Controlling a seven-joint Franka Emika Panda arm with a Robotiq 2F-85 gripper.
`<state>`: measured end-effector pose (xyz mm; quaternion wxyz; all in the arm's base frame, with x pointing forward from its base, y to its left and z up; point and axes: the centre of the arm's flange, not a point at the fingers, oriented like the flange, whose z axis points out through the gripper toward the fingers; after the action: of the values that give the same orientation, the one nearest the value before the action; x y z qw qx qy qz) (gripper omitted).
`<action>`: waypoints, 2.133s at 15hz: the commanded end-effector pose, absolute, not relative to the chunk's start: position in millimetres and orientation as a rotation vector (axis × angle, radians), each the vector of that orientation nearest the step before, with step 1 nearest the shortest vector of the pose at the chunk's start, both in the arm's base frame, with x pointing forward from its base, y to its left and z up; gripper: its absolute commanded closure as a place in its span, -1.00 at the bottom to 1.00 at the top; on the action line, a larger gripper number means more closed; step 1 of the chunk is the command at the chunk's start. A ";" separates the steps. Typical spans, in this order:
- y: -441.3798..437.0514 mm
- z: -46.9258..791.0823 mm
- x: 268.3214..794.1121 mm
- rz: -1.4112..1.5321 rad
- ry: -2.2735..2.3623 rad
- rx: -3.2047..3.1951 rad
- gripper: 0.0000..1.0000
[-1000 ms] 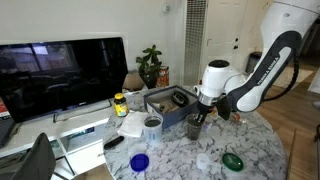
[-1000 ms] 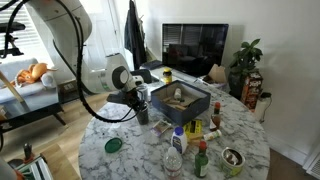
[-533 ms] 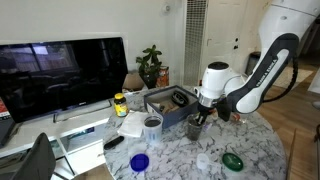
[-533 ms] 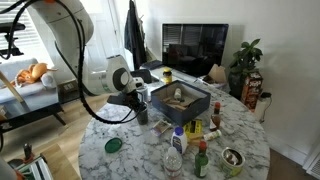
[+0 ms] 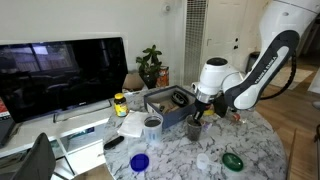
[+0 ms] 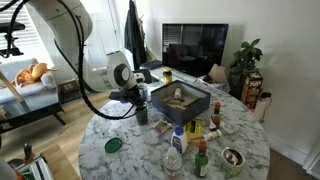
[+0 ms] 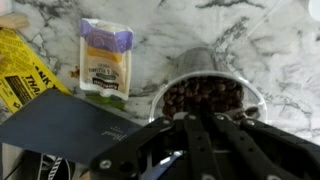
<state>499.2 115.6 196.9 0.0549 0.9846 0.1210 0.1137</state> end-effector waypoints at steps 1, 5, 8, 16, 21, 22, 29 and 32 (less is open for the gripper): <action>125.7 226.3 499.7 0.386 0.354 2.953 0.97; 129.1 250.3 492.7 0.270 0.314 2.926 0.97; 136.1 261.4 482.5 0.169 0.329 2.920 0.97; 205.4 236.1 429.6 -0.037 0.496 3.121 0.97; 209.2 212.6 403.7 -0.117 0.518 3.115 0.97; 209.4 208.1 401.3 -0.121 0.521 3.111 0.97; 209.6 177.6 397.0 -0.031 0.543 3.133 0.97; 207.8 164.3 398.7 0.025 0.529 3.149 0.97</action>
<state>401.3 212.5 184.4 -0.0197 0.9860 0.1654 -0.0059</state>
